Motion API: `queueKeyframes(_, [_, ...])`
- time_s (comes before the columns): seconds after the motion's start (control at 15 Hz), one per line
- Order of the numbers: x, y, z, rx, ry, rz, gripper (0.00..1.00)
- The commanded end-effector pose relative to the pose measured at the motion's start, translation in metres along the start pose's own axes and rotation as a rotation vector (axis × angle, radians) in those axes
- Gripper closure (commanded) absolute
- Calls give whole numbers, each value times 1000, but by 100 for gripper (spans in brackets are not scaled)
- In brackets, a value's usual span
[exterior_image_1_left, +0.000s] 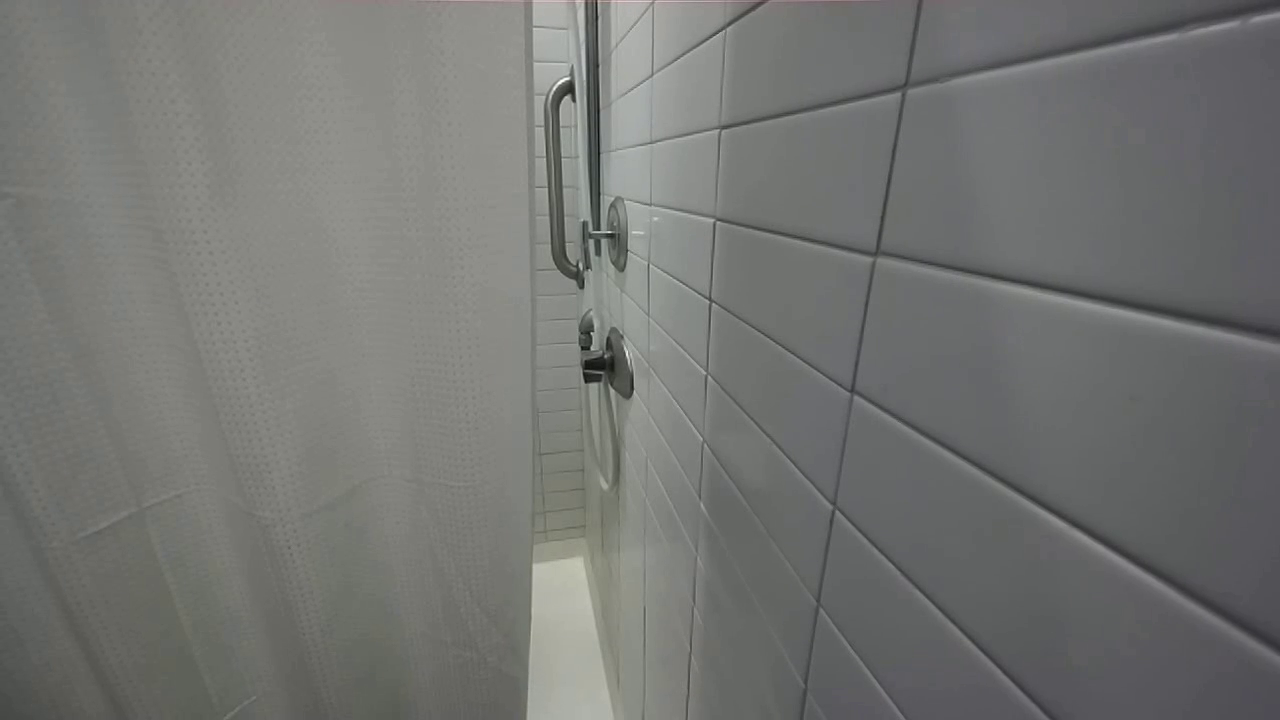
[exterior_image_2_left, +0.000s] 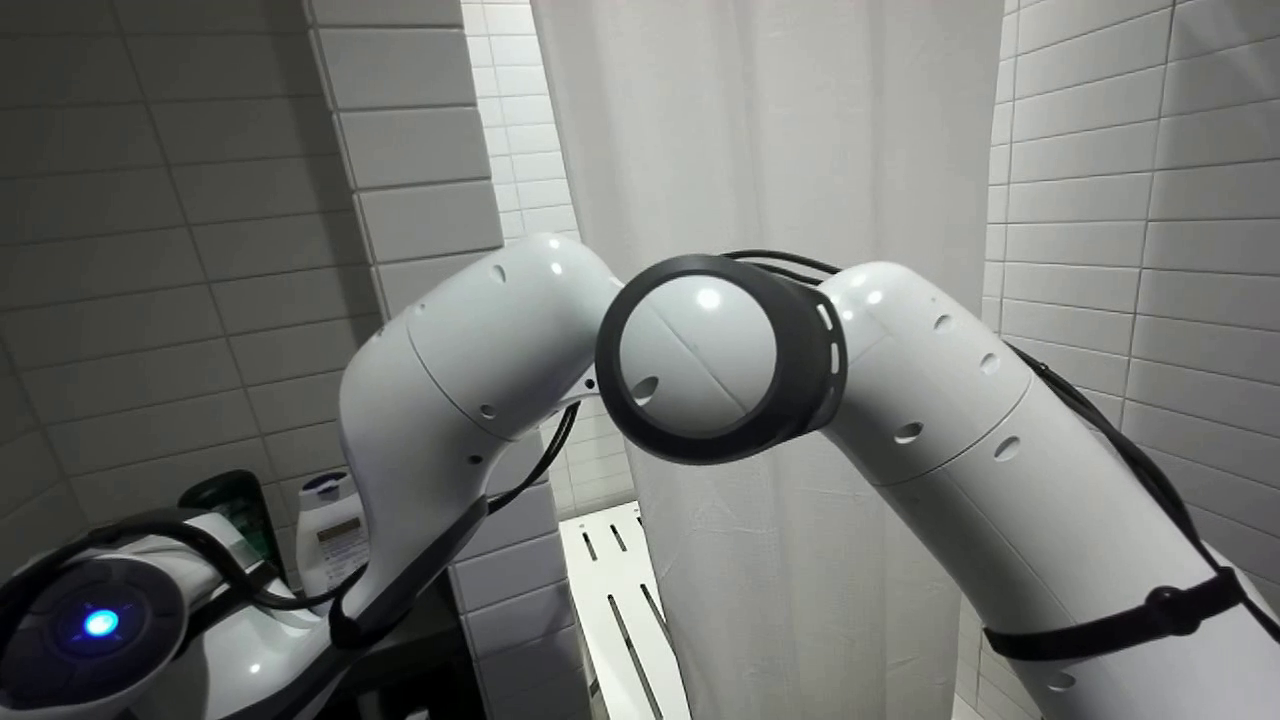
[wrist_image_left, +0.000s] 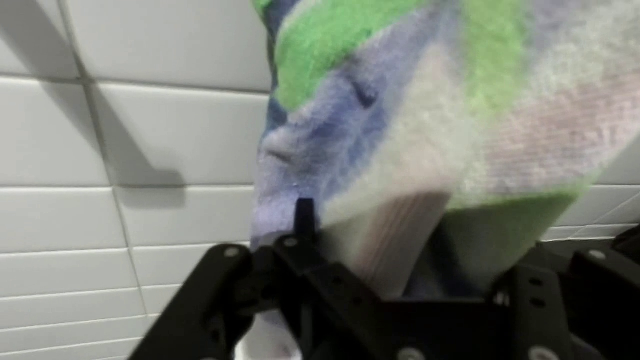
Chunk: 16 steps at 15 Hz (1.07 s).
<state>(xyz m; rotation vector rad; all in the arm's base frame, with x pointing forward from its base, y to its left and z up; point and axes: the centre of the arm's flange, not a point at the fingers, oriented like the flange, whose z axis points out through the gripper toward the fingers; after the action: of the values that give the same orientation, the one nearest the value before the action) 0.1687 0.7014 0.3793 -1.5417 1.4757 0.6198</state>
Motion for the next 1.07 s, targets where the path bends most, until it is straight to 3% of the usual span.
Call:
queueKeyframes(0.0, [-10, 4, 1, -5, -46, 19, 61])
queueKeyframes(0.33, [-20, 12, -19, -2, -75, 38, 96])
queueKeyframes(0.47, [-21, 14, -30, 7, -89, 44, 100])
queueKeyframes(0.73, [-26, 17, -61, 51, -154, 46, 96])
queueKeyframes(1.0, [-51, 21, -87, 117, -235, 22, 96])
